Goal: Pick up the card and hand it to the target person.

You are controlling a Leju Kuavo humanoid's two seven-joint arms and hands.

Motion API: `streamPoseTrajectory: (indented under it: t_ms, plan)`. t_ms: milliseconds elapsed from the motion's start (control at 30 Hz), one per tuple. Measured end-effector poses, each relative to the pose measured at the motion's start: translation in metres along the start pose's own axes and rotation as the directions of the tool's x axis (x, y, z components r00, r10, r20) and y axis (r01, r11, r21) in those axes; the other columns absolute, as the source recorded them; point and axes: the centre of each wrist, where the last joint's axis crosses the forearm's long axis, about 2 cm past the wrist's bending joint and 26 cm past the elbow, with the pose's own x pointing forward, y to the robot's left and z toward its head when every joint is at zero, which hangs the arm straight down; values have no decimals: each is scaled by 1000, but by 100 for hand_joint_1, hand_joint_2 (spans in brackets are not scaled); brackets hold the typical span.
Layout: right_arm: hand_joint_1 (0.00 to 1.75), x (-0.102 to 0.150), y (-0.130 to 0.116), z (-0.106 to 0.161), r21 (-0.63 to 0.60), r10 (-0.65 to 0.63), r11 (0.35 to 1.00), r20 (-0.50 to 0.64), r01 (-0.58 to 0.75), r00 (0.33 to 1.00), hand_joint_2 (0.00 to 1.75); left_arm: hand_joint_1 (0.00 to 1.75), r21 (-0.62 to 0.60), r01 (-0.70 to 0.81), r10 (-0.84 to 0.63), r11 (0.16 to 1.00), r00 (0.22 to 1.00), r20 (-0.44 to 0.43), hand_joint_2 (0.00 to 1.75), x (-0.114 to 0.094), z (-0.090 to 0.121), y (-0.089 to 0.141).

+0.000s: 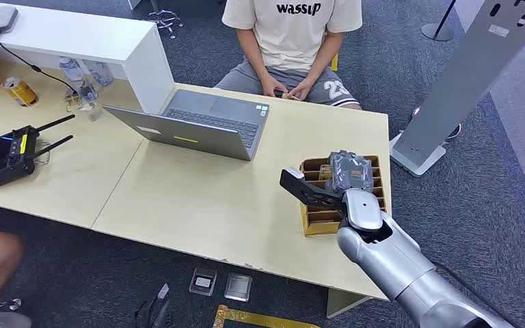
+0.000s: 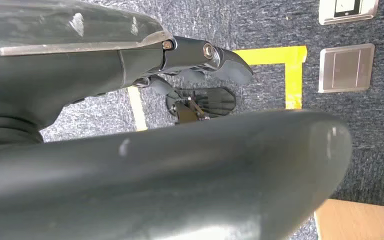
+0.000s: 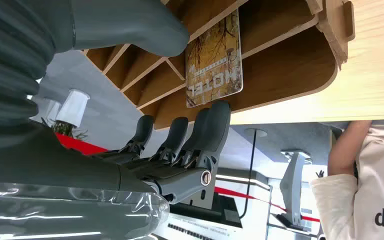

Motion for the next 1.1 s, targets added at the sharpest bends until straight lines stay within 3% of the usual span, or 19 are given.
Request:
streamPoseTrajectory:
  t_ms: [133,267,367,733,1000,1100]
  plan:
    - [98,0,0,0,1,-1,1000,0,1,1000,175,0,0,0,0,1000,1000,0,0,0,0,0]
    - [123,0,0,0,0,-1,1000,0,1,1000,175,0,0,0,0,1000,1000,0,0,0,0,0]
    - [130,0,0,0,1,-1,1000,0,1,1000,175,0,0,0,0,1000,1000,0,0,0,0,0]
    - [137,0,0,0,4,-1,1000,-1,1,1000,175,0,0,0,0,1000,1000,0,0,0,0,0]
    - [160,-1,-1,-1,7,-3,1000,-1,3,1000,175,0,-2,0,0,1000,1000,0,0,0,0,0]
    - [161,-1,-1,-1,8,-7,1000,-1,7,1000,175,0,-7,1,-1,1000,1000,3,0,0,0,0]
